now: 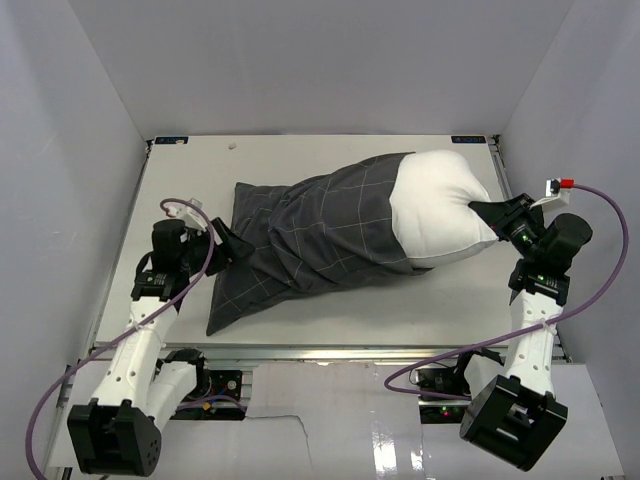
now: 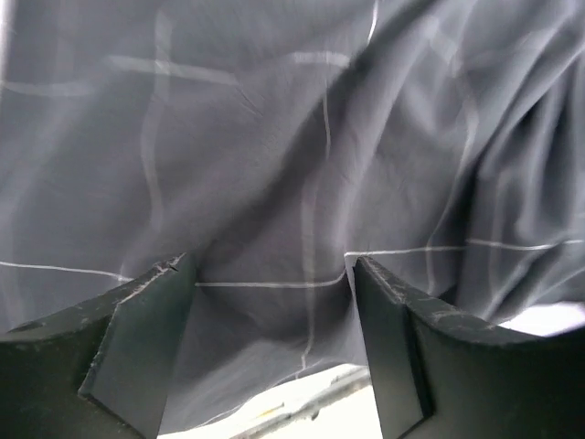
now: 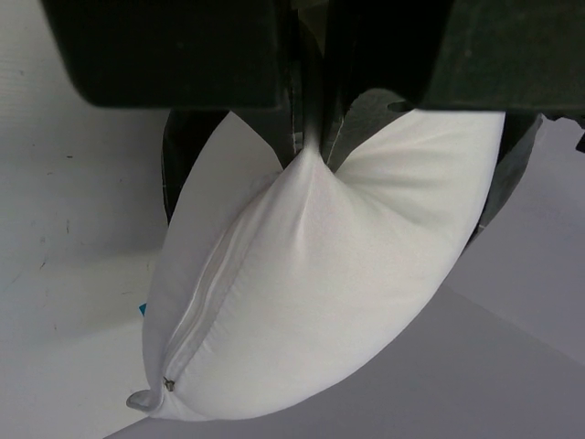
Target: Remove the pillowcase from the pillow
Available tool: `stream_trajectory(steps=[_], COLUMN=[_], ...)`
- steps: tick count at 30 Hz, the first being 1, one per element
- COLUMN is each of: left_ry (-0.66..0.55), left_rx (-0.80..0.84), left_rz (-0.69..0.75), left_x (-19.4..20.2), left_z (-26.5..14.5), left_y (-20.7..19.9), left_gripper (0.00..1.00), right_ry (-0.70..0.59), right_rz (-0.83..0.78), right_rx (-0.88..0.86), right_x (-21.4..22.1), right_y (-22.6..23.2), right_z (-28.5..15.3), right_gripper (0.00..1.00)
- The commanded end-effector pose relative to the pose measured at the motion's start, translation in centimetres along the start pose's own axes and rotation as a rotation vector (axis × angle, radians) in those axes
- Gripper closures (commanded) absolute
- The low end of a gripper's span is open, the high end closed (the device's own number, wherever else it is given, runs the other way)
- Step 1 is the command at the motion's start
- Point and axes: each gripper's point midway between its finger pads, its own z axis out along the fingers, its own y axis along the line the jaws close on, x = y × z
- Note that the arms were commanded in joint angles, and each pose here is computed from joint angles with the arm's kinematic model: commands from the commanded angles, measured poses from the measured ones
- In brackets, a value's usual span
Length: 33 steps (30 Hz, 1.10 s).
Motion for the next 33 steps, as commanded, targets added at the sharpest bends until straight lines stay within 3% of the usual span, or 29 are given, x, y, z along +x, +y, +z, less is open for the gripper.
stream_trajectory(steps=[1, 5, 6, 10, 17, 26, 33], left_ry=[0.021, -0.053, -0.084, -0.244, -0.479, -0.748, -0.611], left_rx=[-0.010, -0.111, -0.149, -0.417, -0.674, -0.769, -0.666], left_rz=[0.055, 0.057, 0.056, 0.058, 0.096, 0.136, 0.229], left_x=[1.0, -0.2, -0.8, -5.0, -12.6, -19.4, -18.5], left_z=[1.1, 1.1, 1.0, -0.6, -4.7, -10.9, -7.9], left_y=[-0.5, 1.1, 1.7, 5.0, 5.6, 2.8, 1.6], left_gripper=[0.22, 0.72, 1.00, 1.00, 1.00, 1.00, 1.00], right_ry=[-0.073, -0.072, -0.074, -0.093, -0.133, -0.161, -0.164], right_rz=[-0.094, -0.088, -0.089, -0.102, -0.111, -0.125, -0.127], right_rx=[-0.056, -0.049, -0.049, -0.046, 0.005, 0.025, 0.025], right_x=[-2.0, -2.0, -2.0, -2.8, -3.5, -4.4, -4.5], right_y=[1.7, 1.4, 1.5, 2.0, 1.5, 1.6, 1.7], right_z=[-0.3, -0.1, -0.2, -0.3, -0.6, -0.7, -0.7], right_gripper=[0.92, 0.92, 0.92, 0.92, 0.92, 0.92, 0.92])
